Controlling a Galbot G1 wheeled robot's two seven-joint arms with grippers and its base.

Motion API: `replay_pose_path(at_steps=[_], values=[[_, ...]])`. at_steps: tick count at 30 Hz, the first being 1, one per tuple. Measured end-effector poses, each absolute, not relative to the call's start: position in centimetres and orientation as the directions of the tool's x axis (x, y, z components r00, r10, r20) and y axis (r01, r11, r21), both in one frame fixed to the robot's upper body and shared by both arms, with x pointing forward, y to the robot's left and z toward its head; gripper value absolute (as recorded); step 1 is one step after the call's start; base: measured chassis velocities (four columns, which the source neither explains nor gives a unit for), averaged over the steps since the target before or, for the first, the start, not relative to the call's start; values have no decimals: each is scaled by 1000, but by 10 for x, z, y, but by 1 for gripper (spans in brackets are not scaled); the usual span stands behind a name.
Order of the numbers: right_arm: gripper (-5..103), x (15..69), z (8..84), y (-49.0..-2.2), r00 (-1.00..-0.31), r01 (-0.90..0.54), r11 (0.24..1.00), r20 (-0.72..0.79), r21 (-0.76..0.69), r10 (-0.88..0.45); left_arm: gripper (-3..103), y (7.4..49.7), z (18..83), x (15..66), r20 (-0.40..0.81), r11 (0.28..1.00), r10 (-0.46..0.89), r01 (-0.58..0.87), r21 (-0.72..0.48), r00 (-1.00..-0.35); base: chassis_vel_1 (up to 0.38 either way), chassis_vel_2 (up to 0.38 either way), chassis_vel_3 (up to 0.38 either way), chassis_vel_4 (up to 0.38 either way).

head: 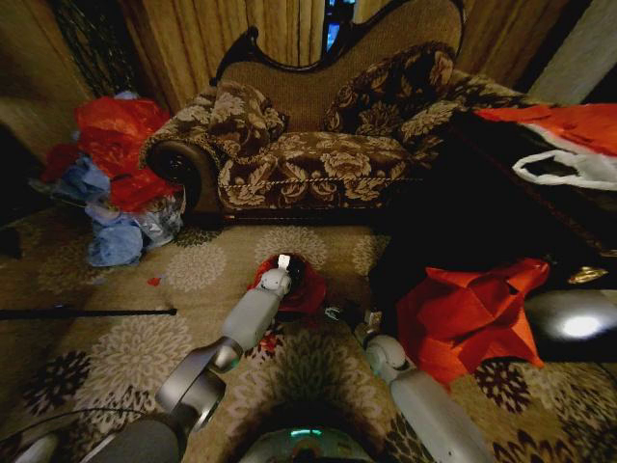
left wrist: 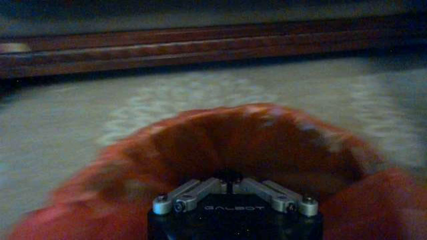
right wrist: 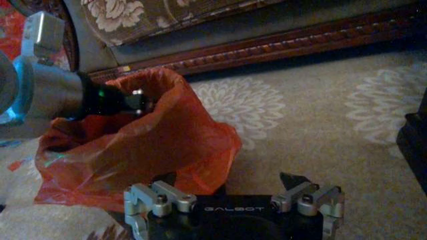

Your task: Place a garbage bag over the trash bin.

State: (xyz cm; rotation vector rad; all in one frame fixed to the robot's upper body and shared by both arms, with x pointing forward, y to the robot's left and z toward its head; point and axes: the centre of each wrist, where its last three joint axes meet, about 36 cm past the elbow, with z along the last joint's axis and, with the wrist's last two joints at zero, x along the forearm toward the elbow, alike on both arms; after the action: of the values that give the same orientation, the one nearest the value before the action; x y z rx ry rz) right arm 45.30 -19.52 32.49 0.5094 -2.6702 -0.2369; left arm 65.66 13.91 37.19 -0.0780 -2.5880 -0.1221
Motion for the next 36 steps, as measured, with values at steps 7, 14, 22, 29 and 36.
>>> replay_pose_path(at_steps=[7, 14, 22, 29, 36], values=[[100, 451, 324, -191, -844, -326, 914, 362, 240, -396, 0, 148, 371, 650, 578, 986, -118, -26, 166, -808, 0, 0, 0, 0], [100, 451, 327, -195, -845, -326, 916, 361, 233, -393, 0, 151, 360, 640, 647, 980, -115, 21, 199, -754, 0, 0, 0, 0], [100, 446, 327, -200, -844, -325, 916, 365, 236, -393, 0, 142, 347, 636, 709, 980, -47, 105, 168, -703, 0, 0, 0, 0], [100, 447, 328, -193, -842, -335, 912, 358, 239, -403, 0, 138, 357, 641, 658, 977, 66, 182, 110, -751, 0, 0, 0, 0], [100, 447, 335, -182, -836, -358, 904, 350, 234, -422, 0, 132, 371, 645, 589, 962, 171, 264, 75, -790, 0, 0, 0, 0]])
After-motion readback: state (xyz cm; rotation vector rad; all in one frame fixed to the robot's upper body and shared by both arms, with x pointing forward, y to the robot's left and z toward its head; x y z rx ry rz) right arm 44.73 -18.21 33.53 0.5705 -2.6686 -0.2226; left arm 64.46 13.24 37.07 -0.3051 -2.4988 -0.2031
